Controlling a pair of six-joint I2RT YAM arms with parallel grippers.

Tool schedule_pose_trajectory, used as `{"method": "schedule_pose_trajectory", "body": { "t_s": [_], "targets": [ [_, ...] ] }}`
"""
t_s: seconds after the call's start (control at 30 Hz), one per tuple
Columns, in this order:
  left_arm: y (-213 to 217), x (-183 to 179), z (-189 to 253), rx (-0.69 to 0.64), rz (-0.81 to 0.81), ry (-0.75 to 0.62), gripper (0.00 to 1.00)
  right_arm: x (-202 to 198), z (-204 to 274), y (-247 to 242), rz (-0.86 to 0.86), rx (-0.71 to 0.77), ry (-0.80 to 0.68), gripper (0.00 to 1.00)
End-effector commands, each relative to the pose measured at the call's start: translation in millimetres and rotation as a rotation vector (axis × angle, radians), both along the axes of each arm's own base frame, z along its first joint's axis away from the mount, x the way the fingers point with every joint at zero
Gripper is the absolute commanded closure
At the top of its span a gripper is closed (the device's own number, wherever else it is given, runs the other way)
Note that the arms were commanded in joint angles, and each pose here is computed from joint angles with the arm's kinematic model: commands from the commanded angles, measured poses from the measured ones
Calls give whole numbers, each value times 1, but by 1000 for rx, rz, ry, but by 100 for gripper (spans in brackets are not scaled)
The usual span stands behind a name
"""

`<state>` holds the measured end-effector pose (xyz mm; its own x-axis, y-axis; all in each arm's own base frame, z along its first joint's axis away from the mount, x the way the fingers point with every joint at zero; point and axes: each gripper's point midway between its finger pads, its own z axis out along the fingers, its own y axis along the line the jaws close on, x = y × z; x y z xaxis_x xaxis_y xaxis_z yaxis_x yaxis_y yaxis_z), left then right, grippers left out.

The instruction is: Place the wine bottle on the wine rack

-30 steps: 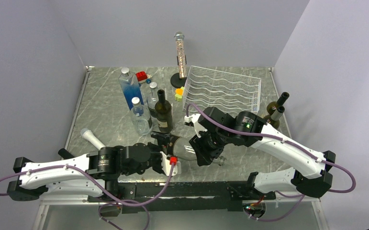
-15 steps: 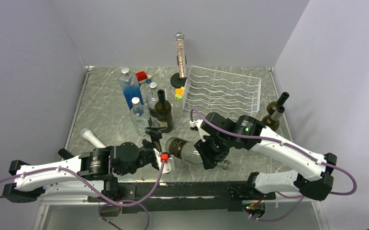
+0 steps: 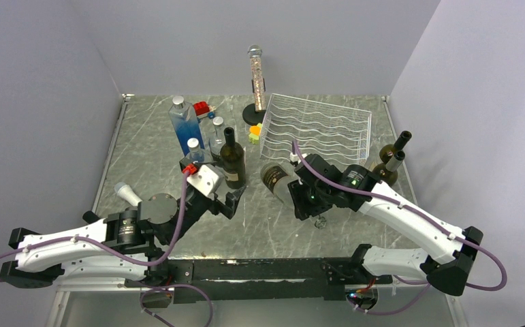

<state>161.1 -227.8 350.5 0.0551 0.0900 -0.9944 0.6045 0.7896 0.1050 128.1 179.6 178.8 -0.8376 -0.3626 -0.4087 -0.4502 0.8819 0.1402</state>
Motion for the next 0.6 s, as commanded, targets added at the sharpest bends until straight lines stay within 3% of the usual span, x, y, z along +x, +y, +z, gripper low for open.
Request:
{"method": "schedule_pose_trajectory", "body": {
  "t_s": [0.0,0.2,0.37,0.57],
  "targets": [
    [-3,-5,18,-244,12,148,1,53,42,49,-87,247,-222,100],
    [-5,-11,22,-345,0,241,1,68,25,60,-125,254,-223,100],
    [-8,-20,26,-333,-60,261,1,77,24,72,-127,331,-260,100],
    [5,-12,29,-359,21,280,1,84,22,76,-171,352,-271,100]
  ]
}}
